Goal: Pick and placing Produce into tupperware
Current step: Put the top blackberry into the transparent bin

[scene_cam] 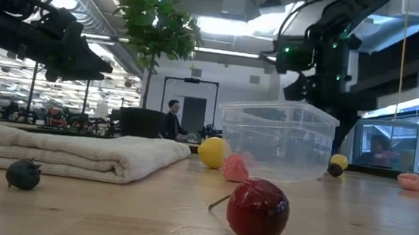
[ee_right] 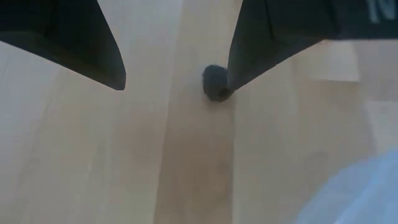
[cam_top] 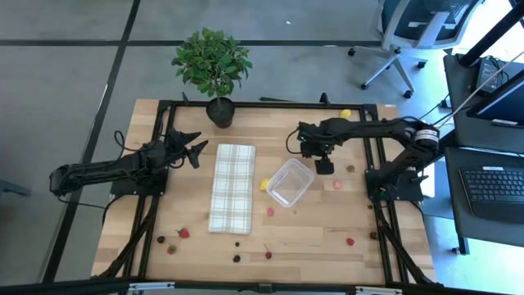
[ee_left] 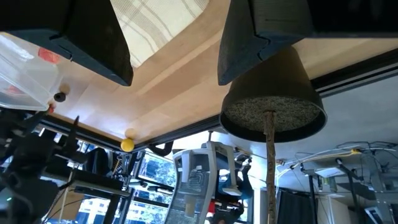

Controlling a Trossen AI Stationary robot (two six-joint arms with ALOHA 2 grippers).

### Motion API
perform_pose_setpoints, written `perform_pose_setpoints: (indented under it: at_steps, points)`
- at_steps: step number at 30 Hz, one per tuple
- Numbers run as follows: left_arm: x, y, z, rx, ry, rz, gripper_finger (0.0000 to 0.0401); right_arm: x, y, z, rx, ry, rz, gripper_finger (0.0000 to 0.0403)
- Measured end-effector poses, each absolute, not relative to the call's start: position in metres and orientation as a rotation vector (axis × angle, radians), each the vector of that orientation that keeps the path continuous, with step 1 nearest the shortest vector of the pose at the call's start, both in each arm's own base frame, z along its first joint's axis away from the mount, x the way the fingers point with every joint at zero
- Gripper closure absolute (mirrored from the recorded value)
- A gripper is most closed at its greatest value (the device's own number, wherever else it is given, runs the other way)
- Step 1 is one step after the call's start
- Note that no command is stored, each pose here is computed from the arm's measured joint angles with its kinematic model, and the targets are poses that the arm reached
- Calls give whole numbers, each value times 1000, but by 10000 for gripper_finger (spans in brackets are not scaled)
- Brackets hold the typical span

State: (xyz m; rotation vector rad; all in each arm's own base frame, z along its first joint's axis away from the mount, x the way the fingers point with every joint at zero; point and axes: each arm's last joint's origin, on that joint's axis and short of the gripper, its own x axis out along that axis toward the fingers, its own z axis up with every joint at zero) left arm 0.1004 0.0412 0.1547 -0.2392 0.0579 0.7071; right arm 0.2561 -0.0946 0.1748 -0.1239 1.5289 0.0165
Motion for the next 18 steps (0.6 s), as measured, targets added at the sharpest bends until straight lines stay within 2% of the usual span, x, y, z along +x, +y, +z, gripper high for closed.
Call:
perform_pose_setpoints:
  at_steps: [11,18]
  points:
    - [100,41,155,-239,58,707,173,237,-90,139,-82,1626,67,122]
    - [100,41,155,-239,58,707,173,226,-85,124,-82,1611,64,124]
